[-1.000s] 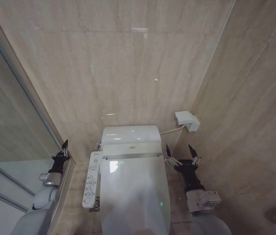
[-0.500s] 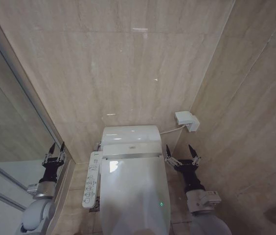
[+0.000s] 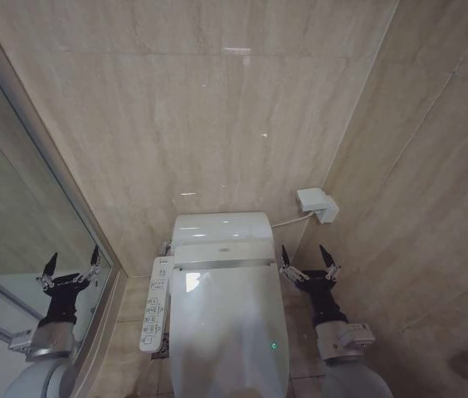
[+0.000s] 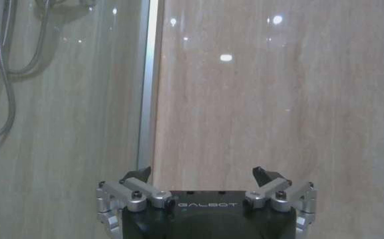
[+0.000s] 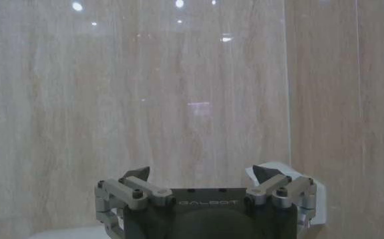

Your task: Open the toilet lid, clean the toilet bowl with a toilet brush, close the toilet lid, and flush.

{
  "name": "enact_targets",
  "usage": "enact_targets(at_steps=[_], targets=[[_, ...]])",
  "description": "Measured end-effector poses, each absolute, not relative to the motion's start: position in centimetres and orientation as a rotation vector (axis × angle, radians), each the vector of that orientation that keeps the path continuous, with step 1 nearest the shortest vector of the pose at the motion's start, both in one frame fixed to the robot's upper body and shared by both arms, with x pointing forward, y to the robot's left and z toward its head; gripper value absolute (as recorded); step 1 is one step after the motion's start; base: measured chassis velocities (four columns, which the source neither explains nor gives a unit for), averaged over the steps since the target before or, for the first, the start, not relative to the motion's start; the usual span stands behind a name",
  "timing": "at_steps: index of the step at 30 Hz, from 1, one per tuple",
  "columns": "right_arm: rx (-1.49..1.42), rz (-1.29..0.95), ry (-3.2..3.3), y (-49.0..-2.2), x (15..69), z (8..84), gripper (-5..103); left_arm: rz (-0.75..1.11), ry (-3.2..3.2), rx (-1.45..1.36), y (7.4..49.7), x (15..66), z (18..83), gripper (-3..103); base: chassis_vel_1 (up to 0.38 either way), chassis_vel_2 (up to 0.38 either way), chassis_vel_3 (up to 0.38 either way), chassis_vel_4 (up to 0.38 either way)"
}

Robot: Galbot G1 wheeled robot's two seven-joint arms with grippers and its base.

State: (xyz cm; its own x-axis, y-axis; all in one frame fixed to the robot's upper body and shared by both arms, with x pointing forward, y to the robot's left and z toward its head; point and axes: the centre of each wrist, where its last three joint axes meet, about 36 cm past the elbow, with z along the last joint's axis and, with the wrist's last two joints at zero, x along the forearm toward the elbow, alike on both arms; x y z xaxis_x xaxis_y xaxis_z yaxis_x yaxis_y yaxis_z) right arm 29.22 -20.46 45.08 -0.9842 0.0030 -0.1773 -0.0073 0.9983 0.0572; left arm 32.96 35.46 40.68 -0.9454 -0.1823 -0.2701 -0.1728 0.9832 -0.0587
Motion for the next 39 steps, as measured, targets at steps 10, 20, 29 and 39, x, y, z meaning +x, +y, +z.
enact_targets(at_steps=[10, 20, 29, 39], targets=[[-0.003, 0.086, 2.962, -20.5, 29.2, 45.1, 100, -0.08, 2.876, -0.189, 31.9, 31.6, 40.7, 100, 0.0, 0.0, 0.0, 0.0], [-0.003, 0.086, 2.962, -20.5, 29.2, 45.1, 100, -0.088, 2.912, -0.136, 28.3, 29.7, 40.4, 100, 0.0, 0.0, 0.0, 0.0], [-0.003, 0.086, 2.962, -20.5, 29.2, 45.1, 100, -0.098, 2.921, -0.158, 27.6, 28.0, 40.7, 100, 0.0, 0.0, 0.0, 0.0], [-0.003, 0.086, 2.962, -20.5, 29.2, 45.1, 100, -0.159, 2.972, -0.12, 27.0, 26.9, 42.0, 100, 0.0, 0.0, 0.0, 0.0]])
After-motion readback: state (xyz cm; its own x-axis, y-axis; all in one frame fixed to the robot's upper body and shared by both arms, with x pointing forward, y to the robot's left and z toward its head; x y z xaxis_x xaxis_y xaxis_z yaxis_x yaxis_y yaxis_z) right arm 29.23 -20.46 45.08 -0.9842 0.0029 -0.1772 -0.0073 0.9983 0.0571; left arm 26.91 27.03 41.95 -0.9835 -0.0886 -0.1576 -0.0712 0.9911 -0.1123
